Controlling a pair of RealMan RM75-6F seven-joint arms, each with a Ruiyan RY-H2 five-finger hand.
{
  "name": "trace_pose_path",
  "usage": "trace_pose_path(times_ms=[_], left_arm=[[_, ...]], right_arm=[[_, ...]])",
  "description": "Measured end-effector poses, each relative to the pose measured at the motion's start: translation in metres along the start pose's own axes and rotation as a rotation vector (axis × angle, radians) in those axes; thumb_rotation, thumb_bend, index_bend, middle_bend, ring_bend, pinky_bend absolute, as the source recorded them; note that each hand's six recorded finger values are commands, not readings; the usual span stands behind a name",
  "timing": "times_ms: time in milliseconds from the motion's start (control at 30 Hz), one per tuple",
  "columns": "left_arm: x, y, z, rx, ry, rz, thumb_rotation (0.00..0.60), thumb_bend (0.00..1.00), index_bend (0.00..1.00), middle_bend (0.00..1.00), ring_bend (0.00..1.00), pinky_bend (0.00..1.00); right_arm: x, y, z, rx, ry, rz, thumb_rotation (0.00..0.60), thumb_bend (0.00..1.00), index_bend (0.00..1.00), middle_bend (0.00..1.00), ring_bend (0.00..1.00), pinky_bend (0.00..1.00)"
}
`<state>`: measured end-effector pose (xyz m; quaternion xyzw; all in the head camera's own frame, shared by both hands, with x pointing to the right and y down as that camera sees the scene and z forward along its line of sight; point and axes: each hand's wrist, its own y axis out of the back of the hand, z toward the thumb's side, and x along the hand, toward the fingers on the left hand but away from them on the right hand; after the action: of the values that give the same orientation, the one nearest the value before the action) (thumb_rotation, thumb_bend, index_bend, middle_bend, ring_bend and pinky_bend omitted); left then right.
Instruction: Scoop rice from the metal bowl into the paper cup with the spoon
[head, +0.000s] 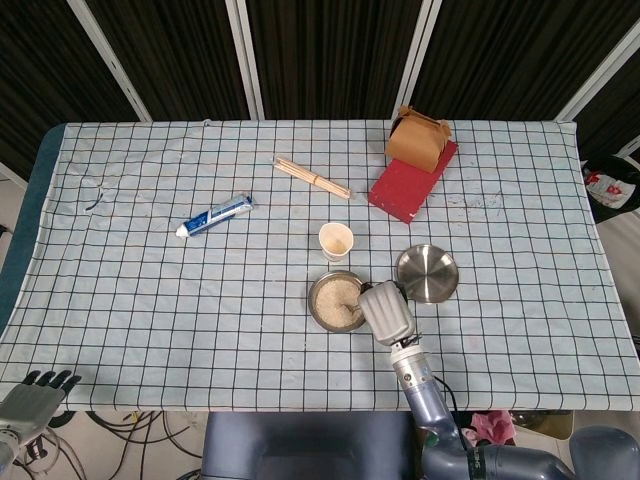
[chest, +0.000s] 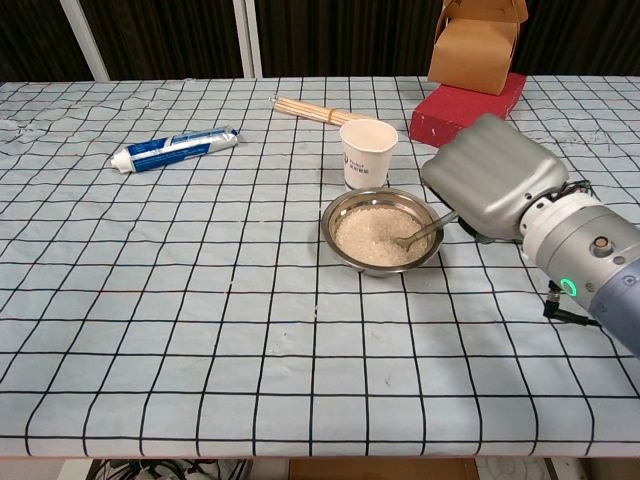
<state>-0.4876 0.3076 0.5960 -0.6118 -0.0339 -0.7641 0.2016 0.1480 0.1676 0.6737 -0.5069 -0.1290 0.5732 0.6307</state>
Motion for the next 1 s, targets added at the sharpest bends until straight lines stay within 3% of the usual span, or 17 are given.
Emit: trace_pose_path(times_ms=[667,1000], left_arm=[[0.0002,-0.0001,0.0002,0.001,0.0,0.001,0.6,0.06,0.0,0.0,0.0,0.0],[0.0004,0.0,0.0003,0.002,0.001,0.002,0.6,0.06,0.0,0.0,0.0,0.0]], right_arm=[[0.0011,-0.0005,-0.0044,-0.201,-0.07,0.128,0.6,0.46,0.65,1.0,1.0,1.0],[-0.0005,0.0049,-0.0093,-0.252,-0.095,0.14,0.6,0.46,0.65,1.0,1.0,1.0]])
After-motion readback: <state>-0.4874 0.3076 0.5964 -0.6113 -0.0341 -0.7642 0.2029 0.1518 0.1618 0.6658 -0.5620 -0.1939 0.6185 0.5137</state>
